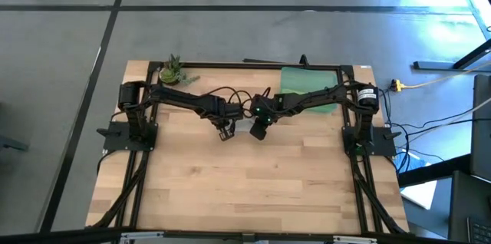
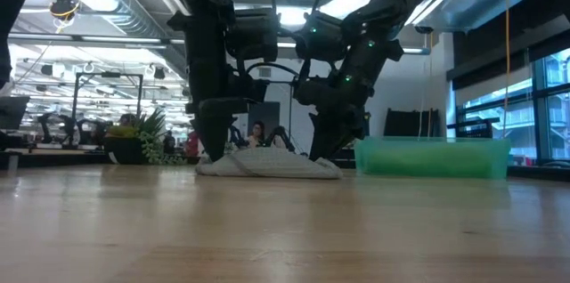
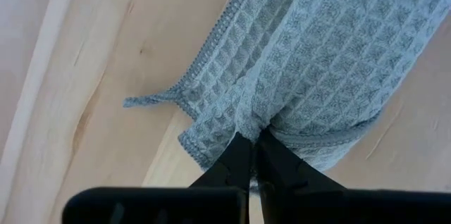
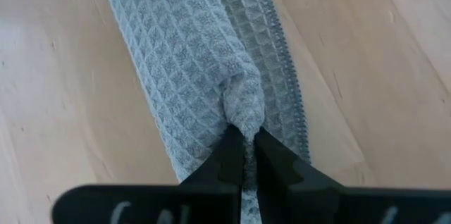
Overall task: Roll microfiber towels into tight, uniform cylinder then place into a basket
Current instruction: Roll the gray kitchen towel
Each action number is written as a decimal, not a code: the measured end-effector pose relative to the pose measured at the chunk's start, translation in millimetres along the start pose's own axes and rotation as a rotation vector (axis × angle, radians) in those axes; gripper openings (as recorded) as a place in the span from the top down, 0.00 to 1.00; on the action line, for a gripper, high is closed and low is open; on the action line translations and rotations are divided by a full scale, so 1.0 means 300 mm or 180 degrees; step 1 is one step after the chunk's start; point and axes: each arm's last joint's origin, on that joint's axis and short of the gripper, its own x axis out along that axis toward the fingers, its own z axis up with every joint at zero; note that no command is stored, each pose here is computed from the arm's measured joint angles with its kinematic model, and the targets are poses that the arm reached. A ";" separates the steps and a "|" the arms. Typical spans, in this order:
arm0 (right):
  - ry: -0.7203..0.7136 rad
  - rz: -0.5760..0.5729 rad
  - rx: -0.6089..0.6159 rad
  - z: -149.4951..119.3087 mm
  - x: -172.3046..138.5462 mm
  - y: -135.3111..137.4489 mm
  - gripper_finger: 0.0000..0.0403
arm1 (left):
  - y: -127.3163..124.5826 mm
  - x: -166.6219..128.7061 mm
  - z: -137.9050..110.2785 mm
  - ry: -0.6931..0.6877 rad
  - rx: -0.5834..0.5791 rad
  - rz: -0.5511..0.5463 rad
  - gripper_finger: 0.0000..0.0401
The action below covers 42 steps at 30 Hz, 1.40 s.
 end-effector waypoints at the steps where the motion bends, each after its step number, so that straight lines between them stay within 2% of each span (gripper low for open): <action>1: 0.0000 0.0001 -0.0017 0.000 0.000 0.000 0.96 | 0.000 0.000 0.000 0.0000 0.0001 0.0000 0.99; 13: 0.0022 0.0040 -0.0090 -0.002 0.000 0.004 0.96 | -0.002 0.000 0.002 -0.0031 0.0068 -0.0014 0.98; 26: 0.0013 0.0039 -0.0096 -0.001 0.000 0.005 0.95 | -0.023 -0.001 -0.003 -0.0141 0.0133 0.0195 0.77; 33: 0.0019 0.0067 -0.0090 -0.001 0.000 0.005 0.95 | 0.021 -0.098 -0.016 -0.0281 -0.0079 0.0130 0.78; 42: 0.0026 0.0071 -0.0090 -0.001 0.000 0.005 0.96 | 0.056 -0.245 -0.031 -0.0772 -0.0012 0.0193 0.78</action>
